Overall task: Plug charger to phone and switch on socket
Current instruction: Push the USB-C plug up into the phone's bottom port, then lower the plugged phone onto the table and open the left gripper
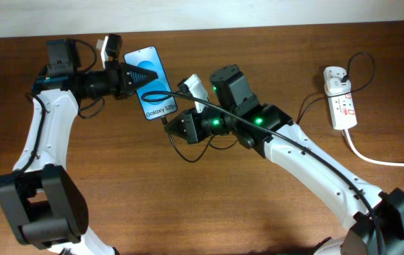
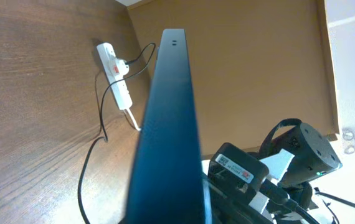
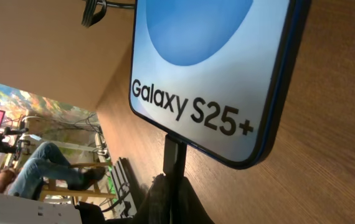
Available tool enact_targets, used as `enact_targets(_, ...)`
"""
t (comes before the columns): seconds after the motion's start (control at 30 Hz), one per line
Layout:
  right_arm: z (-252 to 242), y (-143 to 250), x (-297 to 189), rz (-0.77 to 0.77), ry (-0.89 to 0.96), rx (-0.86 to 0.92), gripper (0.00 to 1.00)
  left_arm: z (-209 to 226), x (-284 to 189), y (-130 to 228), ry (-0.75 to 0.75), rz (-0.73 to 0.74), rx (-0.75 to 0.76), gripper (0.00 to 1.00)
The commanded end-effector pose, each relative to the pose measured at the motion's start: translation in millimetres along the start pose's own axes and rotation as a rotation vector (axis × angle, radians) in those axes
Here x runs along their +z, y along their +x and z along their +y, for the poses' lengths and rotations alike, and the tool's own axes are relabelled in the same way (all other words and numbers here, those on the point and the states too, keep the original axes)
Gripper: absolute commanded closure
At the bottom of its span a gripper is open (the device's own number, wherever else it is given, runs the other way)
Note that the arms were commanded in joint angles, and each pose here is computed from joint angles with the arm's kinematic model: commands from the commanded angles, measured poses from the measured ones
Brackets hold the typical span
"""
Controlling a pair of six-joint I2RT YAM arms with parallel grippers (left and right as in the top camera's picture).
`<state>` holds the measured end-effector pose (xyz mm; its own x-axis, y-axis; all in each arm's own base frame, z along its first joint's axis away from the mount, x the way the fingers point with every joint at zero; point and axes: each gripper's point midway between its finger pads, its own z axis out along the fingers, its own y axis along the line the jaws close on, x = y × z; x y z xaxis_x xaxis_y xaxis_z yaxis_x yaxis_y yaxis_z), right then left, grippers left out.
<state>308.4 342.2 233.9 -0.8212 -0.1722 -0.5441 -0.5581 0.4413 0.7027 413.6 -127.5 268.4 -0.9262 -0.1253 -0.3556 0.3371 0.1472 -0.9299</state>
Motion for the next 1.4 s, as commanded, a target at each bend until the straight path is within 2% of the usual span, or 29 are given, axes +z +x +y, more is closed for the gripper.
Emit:
enact_targets(0.0,7,-36,-16,-0.125,0.006,-0.06,0.96,-19,23,15,0.061,0.07,0.02,1.0)
enact_targets(0.13,7,-34,-15,-0.119,0.004,-0.056,0.96,-16,24,15,0.04,0.065,0.021,1.0)
enact_targets(0.17,5,-31,-15,-0.105,0.01,-0.043,0.92,-11,24,14,0.015,0.06,0.022,1.0)
enact_targets(0.27,-4,-16,-15,-0.049,0.043,-0.016,0.58,4,23,10,-0.074,0.039,0.025,1.0)
enact_targets(0.33,-18,-10,-21,-0.026,0.076,0.026,0.47,19,22,7,-0.156,0.021,0.028,1.0)
enact_targets(0.43,-45,5,-35,0.027,0.157,0.078,0.37,51,14,22,-0.333,0.043,0.008,1.0)
enact_targets(0.5,-73,15,-45,0.044,0.298,0.139,0.31,64,8,38,-0.412,0.09,-0.003,1.0)
enact_targets(0.6,-97,28,-56,0.069,0.443,0.177,0.31,85,-6,63,-0.553,0.167,-0.044,1.0)
enact_targets(0.73,-101,35,-58,0.088,0.47,0.191,0.3,114,-8,101,-0.573,0.221,-0.142,1.0)
enact_targets(0.8,-101,35,-58,0.091,0.471,0.193,0.31,124,-9,109,-0.587,0.225,-0.149,1.0)
enact_targets(0.97,-103,46,-59,0.123,0.482,0.221,0.3,144,-6,97,-0.594,0.2,-0.089,1.0)
enact_targets(1.17,-103,46,-59,0.124,0.482,0.222,0.3,208,4,88,-0.605,0.136,-0.221,1.0)
enact_targets(1.27,-104,48,-59,0.128,0.483,0.225,0.29,219,4,79,-0.625,0.11,-0.174,1.0)
enact_targets(1.3,-104,48,-59,0.128,0.483,0.225,0.29,226,-2,79,-0.68,0.112,-0.172,1.0)
enact_targets(1.37,-104,47,-58,0.124,0.482,0.222,0.29,229,-4,81,-0.704,0.116,-0.172,0.9)
